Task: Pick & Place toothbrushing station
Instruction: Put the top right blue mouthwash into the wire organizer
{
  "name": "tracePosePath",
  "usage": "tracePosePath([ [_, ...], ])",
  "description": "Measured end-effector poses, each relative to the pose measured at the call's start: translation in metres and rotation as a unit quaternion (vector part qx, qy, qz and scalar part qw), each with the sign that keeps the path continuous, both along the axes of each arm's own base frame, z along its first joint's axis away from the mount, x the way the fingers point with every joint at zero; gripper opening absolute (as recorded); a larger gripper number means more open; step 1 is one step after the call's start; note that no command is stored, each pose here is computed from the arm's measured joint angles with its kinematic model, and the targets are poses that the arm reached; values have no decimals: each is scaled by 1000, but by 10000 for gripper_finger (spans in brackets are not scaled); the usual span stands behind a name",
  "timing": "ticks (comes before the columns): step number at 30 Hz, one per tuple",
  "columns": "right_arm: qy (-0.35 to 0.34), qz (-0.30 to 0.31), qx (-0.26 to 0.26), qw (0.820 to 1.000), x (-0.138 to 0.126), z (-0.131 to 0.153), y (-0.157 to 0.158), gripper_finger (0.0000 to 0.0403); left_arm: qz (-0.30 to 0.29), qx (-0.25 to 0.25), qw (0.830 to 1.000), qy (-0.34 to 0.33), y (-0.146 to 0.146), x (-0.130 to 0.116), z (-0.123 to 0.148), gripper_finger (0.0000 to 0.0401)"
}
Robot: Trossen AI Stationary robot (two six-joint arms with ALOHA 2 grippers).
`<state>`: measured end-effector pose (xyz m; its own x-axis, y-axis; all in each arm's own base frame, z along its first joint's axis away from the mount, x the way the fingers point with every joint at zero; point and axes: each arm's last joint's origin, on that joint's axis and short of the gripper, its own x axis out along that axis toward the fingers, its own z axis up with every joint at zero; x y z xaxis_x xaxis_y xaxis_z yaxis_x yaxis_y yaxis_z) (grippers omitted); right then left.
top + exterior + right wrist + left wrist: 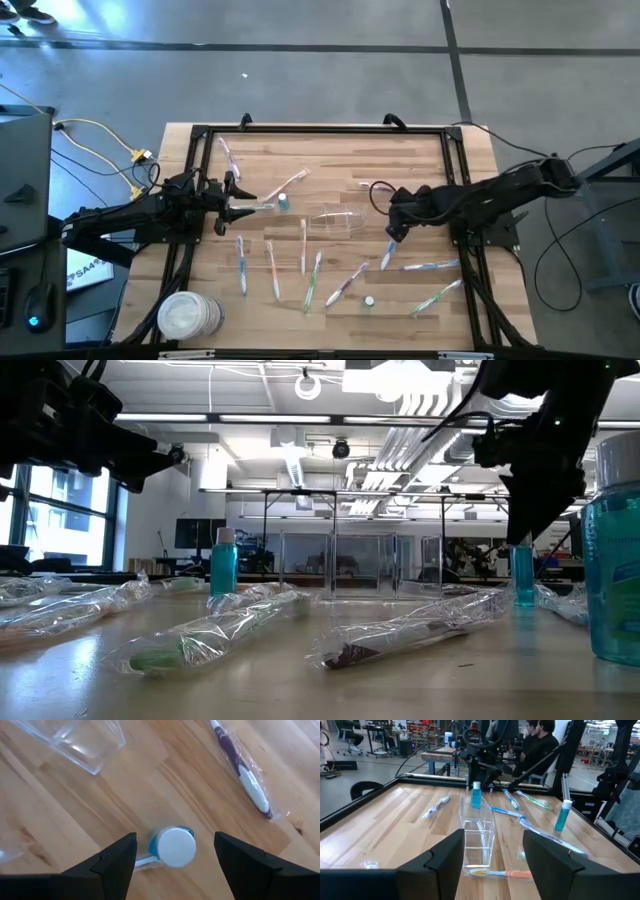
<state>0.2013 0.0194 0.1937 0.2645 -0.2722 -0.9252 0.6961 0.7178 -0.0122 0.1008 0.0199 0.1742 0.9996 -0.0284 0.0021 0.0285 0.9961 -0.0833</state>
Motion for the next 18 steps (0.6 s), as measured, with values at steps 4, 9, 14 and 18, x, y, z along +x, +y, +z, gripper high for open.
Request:
tracePosePath([
  [4, 10, -7, -2, 1000, 3, -4, -2, 257, 0, 0, 1000, 0, 0, 0, 0, 203],
  [9, 13, -19, -1, 1000, 4, -6, -7, 233, 0, -1, 1000, 3, 0, 0, -1, 203],
  [14, 14, -24, 2, 1000, 4, -6, -10, 185, 0, -1, 1000, 3, 0, 0, -1, 203],
  [18, 16, -19, 18, 1000, 4, -6, -9, 129, 0, -1, 1000, 3, 0, 0, -1, 203],
])
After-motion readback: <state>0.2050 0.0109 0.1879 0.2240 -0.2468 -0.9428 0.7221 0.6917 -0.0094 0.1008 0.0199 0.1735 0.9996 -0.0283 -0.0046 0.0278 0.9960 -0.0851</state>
